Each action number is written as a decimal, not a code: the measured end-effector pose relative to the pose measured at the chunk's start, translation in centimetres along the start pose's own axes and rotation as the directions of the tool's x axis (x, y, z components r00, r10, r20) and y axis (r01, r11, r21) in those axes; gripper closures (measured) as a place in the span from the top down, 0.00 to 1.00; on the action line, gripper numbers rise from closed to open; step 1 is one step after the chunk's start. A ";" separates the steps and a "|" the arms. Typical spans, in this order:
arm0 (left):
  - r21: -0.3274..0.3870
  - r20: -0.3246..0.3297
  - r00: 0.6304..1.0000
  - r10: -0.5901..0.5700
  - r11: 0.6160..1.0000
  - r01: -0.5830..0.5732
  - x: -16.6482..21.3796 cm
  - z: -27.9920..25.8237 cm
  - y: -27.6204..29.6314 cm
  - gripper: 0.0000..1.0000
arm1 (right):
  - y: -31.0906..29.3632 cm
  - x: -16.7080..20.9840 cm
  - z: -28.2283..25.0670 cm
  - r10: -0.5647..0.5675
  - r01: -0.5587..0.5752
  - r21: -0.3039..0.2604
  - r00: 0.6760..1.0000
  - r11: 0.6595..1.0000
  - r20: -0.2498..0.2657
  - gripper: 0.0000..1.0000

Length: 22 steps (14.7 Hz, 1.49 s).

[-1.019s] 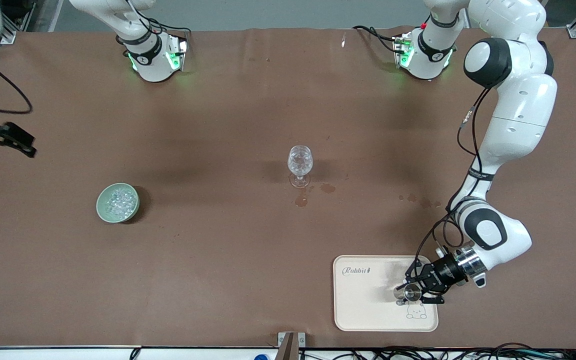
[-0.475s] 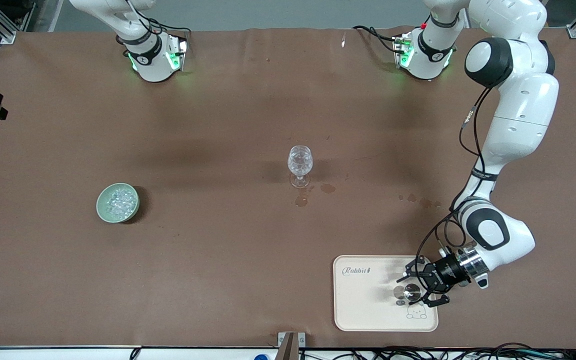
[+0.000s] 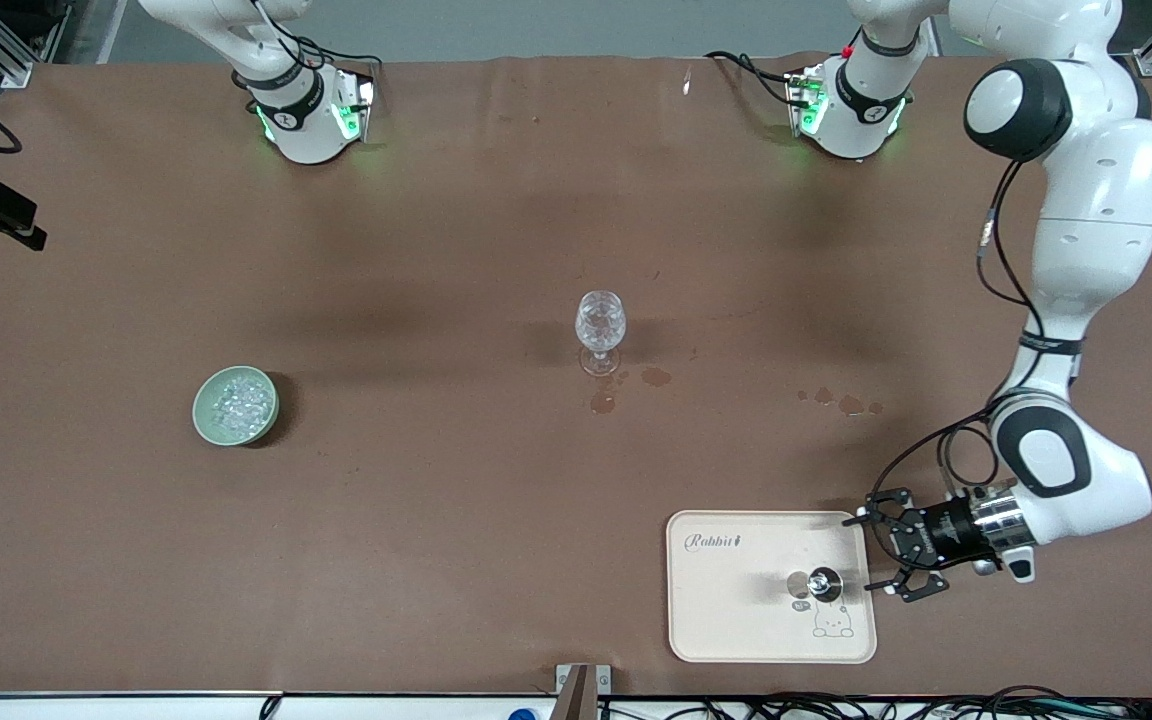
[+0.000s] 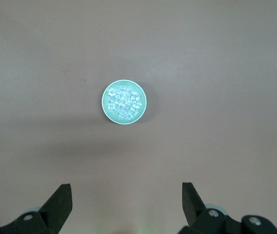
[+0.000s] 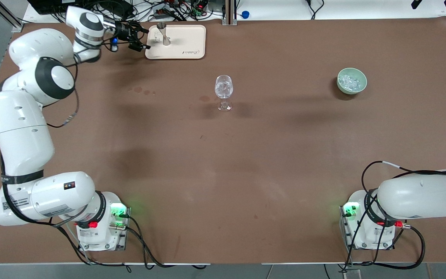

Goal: Pour wine and add ice with both arms

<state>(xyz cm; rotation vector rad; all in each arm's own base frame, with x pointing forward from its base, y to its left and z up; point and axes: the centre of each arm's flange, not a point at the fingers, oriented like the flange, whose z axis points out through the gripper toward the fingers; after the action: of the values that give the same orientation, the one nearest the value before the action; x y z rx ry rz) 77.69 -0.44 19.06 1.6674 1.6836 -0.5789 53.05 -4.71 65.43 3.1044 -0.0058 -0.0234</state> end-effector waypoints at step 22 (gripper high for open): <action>0.779 -0.015 0.187 0.982 0.128 -0.614 -36.6 -26.9 -8.3 1.00 | -1.2 1.7 1.1 0.038 -0.038 -0.001 0.999 0.999 -0.021 0.98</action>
<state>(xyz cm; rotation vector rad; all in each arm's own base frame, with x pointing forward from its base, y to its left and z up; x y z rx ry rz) 62.99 -6.26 62.43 3.1736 0.3427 0.0285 54.70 -3.53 64.22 3.1016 -0.0640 0.0109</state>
